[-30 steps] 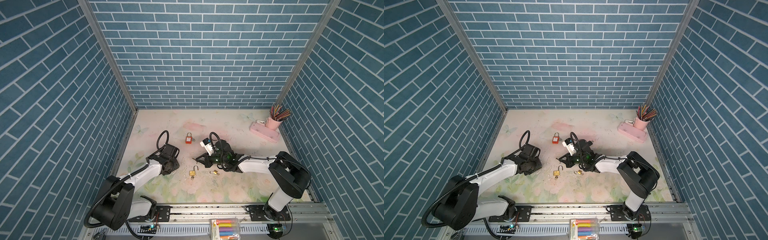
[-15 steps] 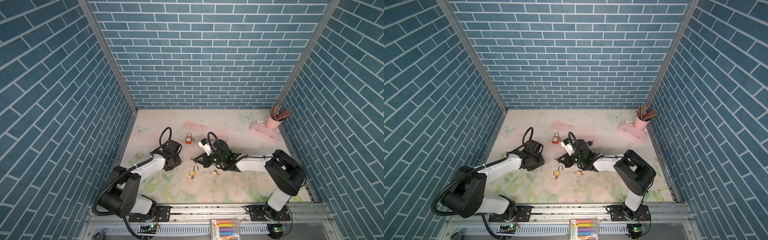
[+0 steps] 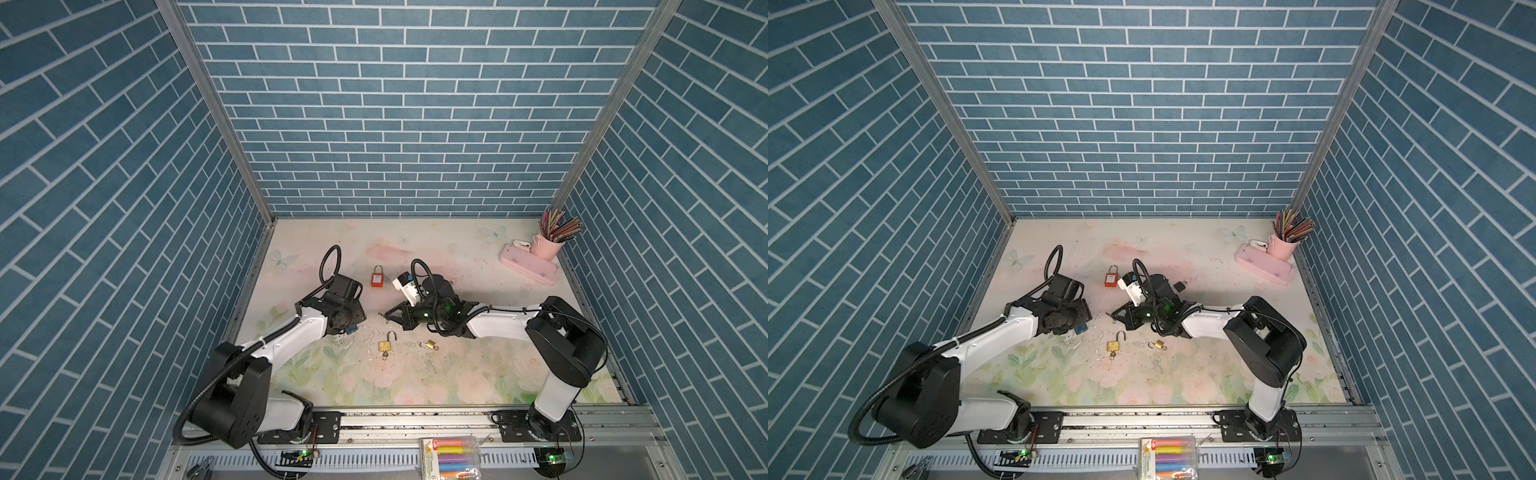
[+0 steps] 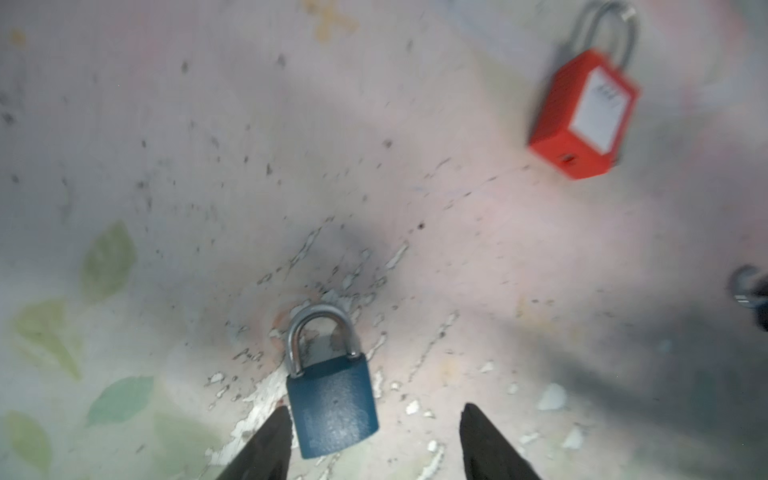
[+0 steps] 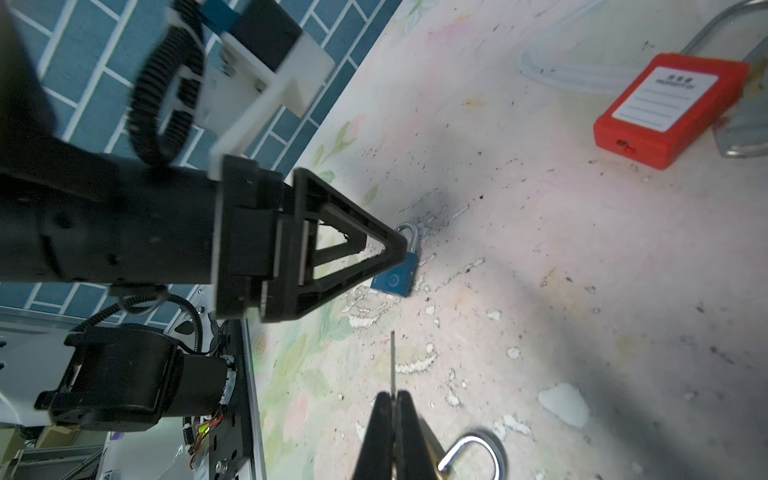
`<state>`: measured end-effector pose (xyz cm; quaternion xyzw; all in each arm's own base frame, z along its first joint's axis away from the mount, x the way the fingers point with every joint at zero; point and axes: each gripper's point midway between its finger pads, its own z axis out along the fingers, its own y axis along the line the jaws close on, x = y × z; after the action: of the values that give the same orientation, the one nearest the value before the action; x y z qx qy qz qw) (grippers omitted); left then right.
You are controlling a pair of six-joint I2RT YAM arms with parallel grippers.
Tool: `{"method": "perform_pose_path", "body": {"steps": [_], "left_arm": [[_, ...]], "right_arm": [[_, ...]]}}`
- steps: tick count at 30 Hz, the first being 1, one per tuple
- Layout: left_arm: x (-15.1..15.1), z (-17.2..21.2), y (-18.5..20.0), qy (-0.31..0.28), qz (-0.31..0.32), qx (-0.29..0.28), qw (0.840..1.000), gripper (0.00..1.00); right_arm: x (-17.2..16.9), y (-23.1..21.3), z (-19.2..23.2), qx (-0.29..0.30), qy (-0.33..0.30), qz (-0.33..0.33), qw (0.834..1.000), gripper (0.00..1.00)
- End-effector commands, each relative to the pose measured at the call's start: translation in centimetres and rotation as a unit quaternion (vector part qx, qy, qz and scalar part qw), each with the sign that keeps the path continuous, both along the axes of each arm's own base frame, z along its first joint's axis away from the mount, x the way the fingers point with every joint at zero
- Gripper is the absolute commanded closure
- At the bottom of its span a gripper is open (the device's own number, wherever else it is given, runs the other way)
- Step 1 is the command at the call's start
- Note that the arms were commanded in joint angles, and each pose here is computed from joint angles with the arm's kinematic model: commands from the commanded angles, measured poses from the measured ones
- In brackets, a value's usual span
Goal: Lock with the key
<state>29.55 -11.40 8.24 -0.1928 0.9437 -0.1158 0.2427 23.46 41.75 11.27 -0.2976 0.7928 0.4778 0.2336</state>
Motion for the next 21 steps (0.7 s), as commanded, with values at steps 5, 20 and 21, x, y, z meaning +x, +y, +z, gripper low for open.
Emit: {"method": "perform_pose_path", "body": {"steps": [5, 20, 21], "left_arm": [[2.4, 11.1, 4.3, -0.168, -0.030, 0.110, 0.979, 0.33], [-0.1, 21.4, 3.4, -0.412, -0.110, 0.106, 0.898, 0.23], [-0.1, 21.2, 3.3, -0.409, -0.115, 0.105, 0.899, 0.23]], "right_arm": [[1.3, 2.6, -0.9, -0.019, 0.008, 0.025, 0.999, 1.00], [2.5, 7.4, -6.8, -0.075, 0.043, 0.065, 0.994, 1.00], [2.4, 7.6, -7.2, -0.077, 0.046, 0.068, 0.994, 1.00]]}}
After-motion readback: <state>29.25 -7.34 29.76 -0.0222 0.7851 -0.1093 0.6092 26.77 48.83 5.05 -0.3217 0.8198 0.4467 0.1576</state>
